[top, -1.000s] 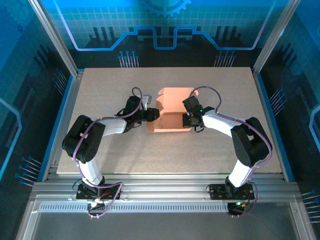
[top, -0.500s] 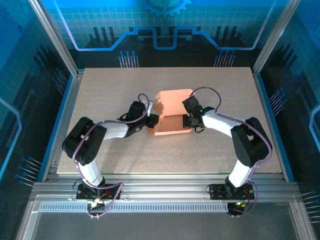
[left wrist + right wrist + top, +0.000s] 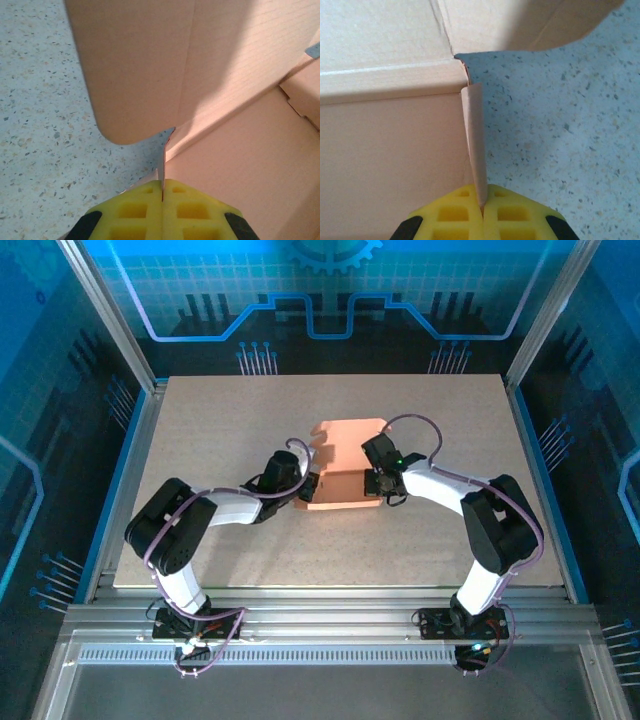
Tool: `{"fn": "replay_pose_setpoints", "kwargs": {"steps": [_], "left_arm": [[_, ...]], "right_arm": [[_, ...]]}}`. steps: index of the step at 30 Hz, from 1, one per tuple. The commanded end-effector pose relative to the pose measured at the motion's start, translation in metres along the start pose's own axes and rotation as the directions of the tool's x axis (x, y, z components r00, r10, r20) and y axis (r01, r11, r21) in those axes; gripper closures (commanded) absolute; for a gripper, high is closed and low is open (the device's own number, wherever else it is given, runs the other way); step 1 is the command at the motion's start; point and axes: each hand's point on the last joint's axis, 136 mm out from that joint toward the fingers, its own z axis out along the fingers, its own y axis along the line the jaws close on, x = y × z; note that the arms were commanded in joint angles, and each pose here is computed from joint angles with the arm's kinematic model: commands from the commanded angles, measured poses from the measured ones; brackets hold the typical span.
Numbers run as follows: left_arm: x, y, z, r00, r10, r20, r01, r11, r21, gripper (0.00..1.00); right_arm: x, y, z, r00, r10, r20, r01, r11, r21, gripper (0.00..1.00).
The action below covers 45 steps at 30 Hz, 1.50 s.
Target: Fold the paper box
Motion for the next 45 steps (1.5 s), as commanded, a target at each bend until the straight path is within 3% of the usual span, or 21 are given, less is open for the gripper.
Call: {"fn": "replay_pose_setpoints", "kwargs": {"steps": [1, 9, 16, 19, 23, 26, 34, 39, 43, 44, 45], "left_arm": [[-0.008, 0.004, 0.003, 0.999, -0.036, 0.037, 0.039, 0.994, -0.105, 0.98], [-0.007, -0.009, 0.005, 0.992, -0.11, 0.067, 0.124, 0.956, -0.265, 1.0], [0.0, -0.012, 0.013, 0.971, -0.228, 0.07, 0.239, 0.923, -0.301, 1.0], [0.0, -0.009, 0.014, 0.949, -0.303, 0.084, 0.313, 0.884, -0.346, 1.0], [0.006, 0.001, 0.012, 0.888, -0.45, 0.091, 0.434, 0.756, -0.49, 1.0], [0.007, -0.005, 0.015, 0.874, -0.484, 0.041, 0.421, 0.714, -0.559, 1.0], [0.007, -0.008, 0.015, 0.877, -0.472, 0.093, 0.439, 0.707, -0.554, 1.0], [0.003, -0.009, 0.015, 0.894, -0.441, 0.084, 0.413, 0.735, -0.538, 0.97], [-0.006, -0.009, 0.009, 0.908, -0.403, 0.11, 0.4, 0.764, -0.506, 0.86], [-0.014, -0.005, 0.0, 0.91, -0.39, 0.141, 0.406, 0.772, -0.49, 0.73], [-0.015, -0.002, -0.003, 0.909, -0.389, 0.149, 0.41, 0.771, -0.487, 0.67]], "right_arm": [[-0.004, 0.002, -0.006, 0.994, 0.1, 0.05, -0.103, 0.994, 0.042, 1.0], [0.0, 0.015, -0.013, 0.976, 0.182, 0.115, -0.19, 0.98, 0.058, 1.0], [0.005, 0.028, -0.008, 0.965, 0.241, 0.105, -0.243, 0.97, 0.01, 1.0], [0.006, 0.033, -0.006, 0.963, 0.25, 0.102, -0.252, 0.968, 0.003, 1.0], [0.009, 0.038, -0.003, 0.958, 0.27, 0.096, -0.27, 0.963, -0.009, 1.0], [0.01, 0.042, -0.001, 0.959, 0.268, 0.094, -0.268, 0.963, -0.011, 1.0], [0.012, 0.044, 0.0, 0.96, 0.263, 0.093, -0.263, 0.965, -0.015, 1.0], [0.012, 0.039, 0.001, 0.958, 0.271, 0.095, -0.272, 0.962, -0.011, 1.0], [0.011, 0.032, 0.0, 0.955, 0.278, 0.102, -0.279, 0.96, 0.0, 1.0], [0.01, 0.027, 0.0, 0.953, 0.284, 0.107, -0.285, 0.958, 0.001, 1.0], [0.01, 0.024, 0.0, 0.952, 0.287, 0.107, -0.289, 0.957, 0.004, 1.0]]}}
